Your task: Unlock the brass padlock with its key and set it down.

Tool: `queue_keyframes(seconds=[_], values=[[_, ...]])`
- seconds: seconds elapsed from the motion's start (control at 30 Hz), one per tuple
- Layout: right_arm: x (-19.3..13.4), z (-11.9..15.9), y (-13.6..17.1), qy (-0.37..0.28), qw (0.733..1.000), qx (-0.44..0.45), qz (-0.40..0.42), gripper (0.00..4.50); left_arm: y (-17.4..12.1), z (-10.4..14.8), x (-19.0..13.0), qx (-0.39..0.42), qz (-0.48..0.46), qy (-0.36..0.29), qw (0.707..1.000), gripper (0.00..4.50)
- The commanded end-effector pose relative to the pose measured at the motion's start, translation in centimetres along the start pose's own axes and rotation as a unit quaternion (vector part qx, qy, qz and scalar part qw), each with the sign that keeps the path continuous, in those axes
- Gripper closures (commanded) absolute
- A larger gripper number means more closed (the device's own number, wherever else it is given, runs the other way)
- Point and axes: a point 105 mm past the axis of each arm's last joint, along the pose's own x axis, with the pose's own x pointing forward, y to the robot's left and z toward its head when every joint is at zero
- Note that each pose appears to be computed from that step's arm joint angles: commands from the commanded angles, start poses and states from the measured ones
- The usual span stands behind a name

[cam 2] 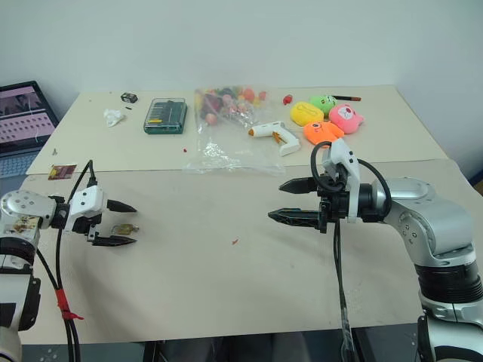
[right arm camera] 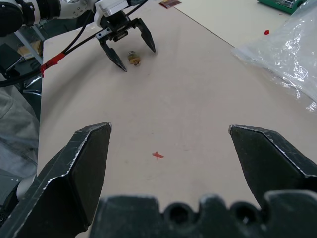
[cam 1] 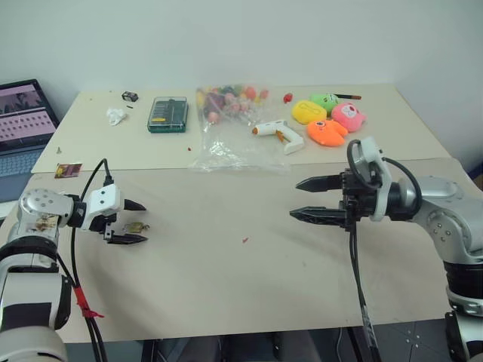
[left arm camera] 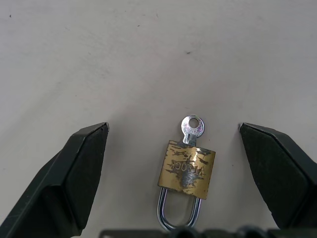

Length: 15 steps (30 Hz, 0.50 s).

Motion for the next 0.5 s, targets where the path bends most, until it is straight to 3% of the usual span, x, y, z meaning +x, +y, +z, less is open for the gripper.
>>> queue_keyframes(seconds=[0.03, 0.2, 0.37, 0.5], values=[[-0.19, 0.92, 0.19, -0.01, 1.0, -0.019, -0.001, 0.01, -0.01, -1.22, -1.22, -0.007, 0.005, 0.046, 0.999, 0.0], [0.0, 1.15, 0.13, -0.011, 1.0, -0.023, 0.003, 0.01, -0.07, -1.75, -1.51, 0.012, 0.001, 0.079, 0.997, 0.0], [-0.03, 1.16, -0.04, -0.01, 1.0, -0.026, 0.002, 0.0, 0.09, -1.87, -1.79, 0.022, 0.004, 0.094, 0.995, 1.38], [0.07, 1.06, -0.01, -0.011, 1.0, -0.026, 0.001, 0.0, -0.03, -1.77, -1.5, 0.026, -0.005, 0.093, 0.995, 2.92]])
